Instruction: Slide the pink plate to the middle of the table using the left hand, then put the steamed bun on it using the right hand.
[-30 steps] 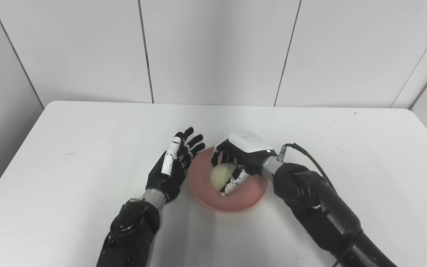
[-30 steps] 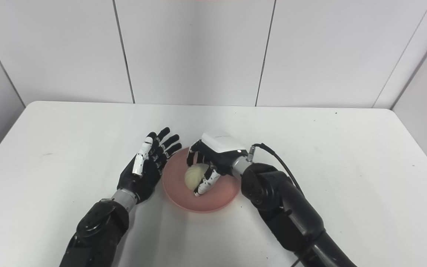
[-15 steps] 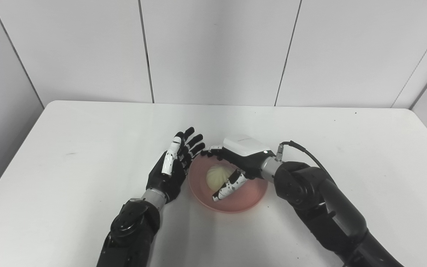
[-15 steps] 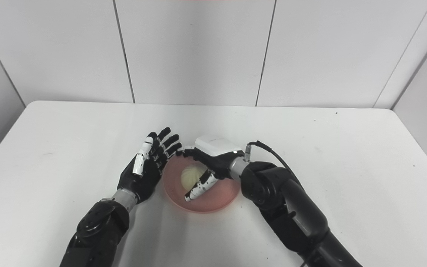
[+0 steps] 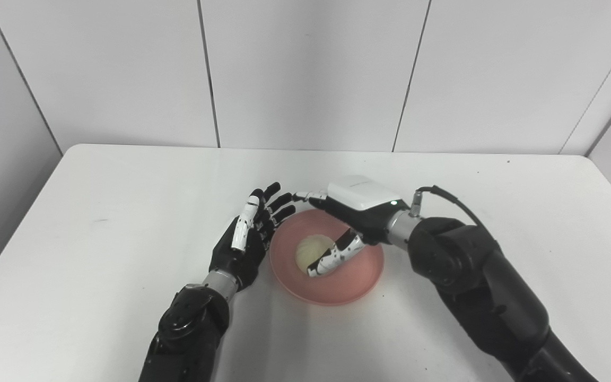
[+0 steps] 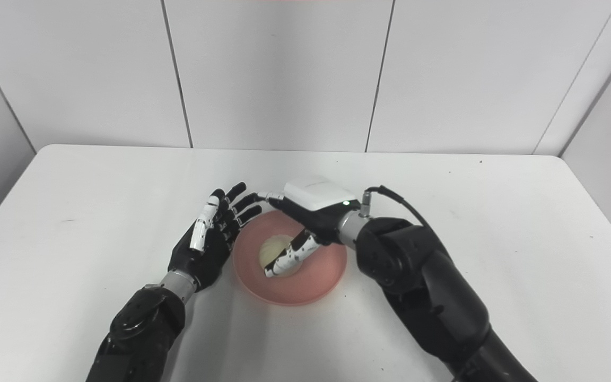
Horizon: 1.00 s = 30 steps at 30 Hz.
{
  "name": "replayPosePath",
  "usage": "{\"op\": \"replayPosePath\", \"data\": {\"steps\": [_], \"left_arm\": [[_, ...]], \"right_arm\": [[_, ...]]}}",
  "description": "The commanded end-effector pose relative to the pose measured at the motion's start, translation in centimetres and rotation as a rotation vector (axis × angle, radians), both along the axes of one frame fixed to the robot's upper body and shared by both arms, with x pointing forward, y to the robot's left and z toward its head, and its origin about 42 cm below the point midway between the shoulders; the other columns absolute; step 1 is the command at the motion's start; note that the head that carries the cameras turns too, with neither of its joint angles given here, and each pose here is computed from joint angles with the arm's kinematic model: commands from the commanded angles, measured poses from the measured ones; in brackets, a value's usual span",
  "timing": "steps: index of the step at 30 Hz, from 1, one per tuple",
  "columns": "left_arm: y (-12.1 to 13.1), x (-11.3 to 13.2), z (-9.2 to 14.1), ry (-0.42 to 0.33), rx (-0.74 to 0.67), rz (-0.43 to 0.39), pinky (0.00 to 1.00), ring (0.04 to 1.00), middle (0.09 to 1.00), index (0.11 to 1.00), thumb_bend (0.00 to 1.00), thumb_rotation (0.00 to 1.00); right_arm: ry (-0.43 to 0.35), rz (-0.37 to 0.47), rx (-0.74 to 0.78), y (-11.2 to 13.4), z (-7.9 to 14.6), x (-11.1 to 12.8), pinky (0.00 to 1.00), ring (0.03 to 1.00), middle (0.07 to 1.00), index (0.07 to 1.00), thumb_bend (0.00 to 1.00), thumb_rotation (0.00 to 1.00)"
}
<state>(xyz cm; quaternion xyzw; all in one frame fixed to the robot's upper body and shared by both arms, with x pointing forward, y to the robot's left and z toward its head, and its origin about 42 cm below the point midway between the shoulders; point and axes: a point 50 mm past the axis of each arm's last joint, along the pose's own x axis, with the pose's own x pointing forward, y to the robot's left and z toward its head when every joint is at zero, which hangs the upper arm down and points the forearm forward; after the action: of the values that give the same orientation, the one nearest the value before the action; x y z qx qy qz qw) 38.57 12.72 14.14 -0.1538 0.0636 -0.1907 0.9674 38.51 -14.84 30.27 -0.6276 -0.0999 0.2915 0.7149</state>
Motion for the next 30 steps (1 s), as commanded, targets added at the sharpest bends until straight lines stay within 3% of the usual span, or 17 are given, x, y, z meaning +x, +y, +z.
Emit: {"op": "replayPosePath", "data": {"steps": [1, 4, 7, 10, 13, 14, 16, 17, 20, 21, 24, 30], "left_arm": [[0.6, -1.1, -2.9, 0.132, 0.042, 0.012, 0.93, 0.907, 0.911, 0.923, 0.39, 1.0], [0.7, -1.2, -2.8, 0.13, 0.043, 0.017, 0.94, 0.915, 0.916, 0.938, 0.39, 1.0], [0.9, -1.3, -2.6, 0.115, 0.049, 0.029, 0.96, 0.927, 0.929, 0.952, 0.39, 1.0], [1.3, -1.5, -2.0, 0.077, 0.059, 0.055, 0.97, 0.936, 0.946, 0.966, 0.39, 1.0], [1.7, -1.9, -1.3, 0.034, 0.072, 0.097, 0.98, 0.943, 0.95, 0.968, 0.38, 1.0], [1.9, -2.1, -1.0, 0.018, 0.084, 0.114, 0.98, 0.944, 0.95, 0.968, 0.38, 1.0], [2.4, -2.6, -0.6, -0.019, 0.109, 0.144, 0.99, 0.955, 0.959, 0.976, 0.39, 1.0], [2.5, -2.8, -0.4, -0.036, 0.118, 0.154, 1.0, 0.96, 0.965, 0.981, 0.39, 1.0], [3.1, -3.3, -0.2, -0.069, 0.13, 0.178, 1.0, 0.973, 0.983, 0.995, 0.39, 1.0], [3.3, -3.6, -0.2, -0.076, 0.131, 0.19, 1.0, 0.976, 0.986, 0.998, 0.39, 1.0], [3.5, -4.2, -0.5, -0.094, 0.134, 0.211, 1.0, 0.986, 0.994, 1.0, 0.39, 1.0], [3.7, -4.6, -1.1, -0.101, 0.146, 0.212, 1.0, 0.999, 1.0, 1.0, 0.38, 1.0]], "right_arm": [[-0.109, -0.002, 0.069, -0.5, 3.3, -0.2, 0.7, 0.834, 0.888, 0.893, 0.9, 0.51], [-0.175, 0.0, 0.149, -1.3, 3.9, -0.7, 0.66, 0.803, 0.855, 0.867, 0.91, 0.51], [-0.278, -0.004, 0.206, -1.8, 4.5, -1.4, 0.59, 0.706, 0.767, 0.797, 0.91, 0.51], [-0.366, -0.01, 0.281, -2.6, 5.3, -2.3, 0.51, 0.621, 0.681, 0.711, 0.88, 0.59], [-0.366, -0.026, 0.42, -3.6, 5.8, -2.6, 0.6, 0.703, 0.749, 0.762, 0.85, 0.74], [-0.372, -0.045, 0.472, -3.9, 5.7, -2.6, 0.61, 0.706, 0.753, 0.765, 0.85, 0.75], [-0.388, -0.106, 0.564, -4.4, 5.3, -2.7, 0.62, 0.723, 0.767, 0.779, 0.82, 0.86], [-0.386, -0.139, 0.611, -4.6, 5.0, -2.8, 0.64, 0.746, 0.789, 0.796, 0.82, 0.94], [-0.344, -0.21, 0.748, -4.9, 3.5, -3.1, 0.69, 0.802, 0.837, 0.858, 0.8, 0.99], [-0.312, -0.238, 0.809, -5.1, 2.5, -3.0, 0.81, 0.888, 0.911, 0.933, 0.79, 1.0], [-0.216, -0.308, 0.958, -5.9, -0.4, -2.2, 0.97, 0.982, 0.987, 0.991, 0.79, 1.0], [-0.09, -0.396, 1.123, -7.0, -5.9, -0.7, 1.0, 1.0, 1.0, 1.0, 0.85, 1.0]]}}
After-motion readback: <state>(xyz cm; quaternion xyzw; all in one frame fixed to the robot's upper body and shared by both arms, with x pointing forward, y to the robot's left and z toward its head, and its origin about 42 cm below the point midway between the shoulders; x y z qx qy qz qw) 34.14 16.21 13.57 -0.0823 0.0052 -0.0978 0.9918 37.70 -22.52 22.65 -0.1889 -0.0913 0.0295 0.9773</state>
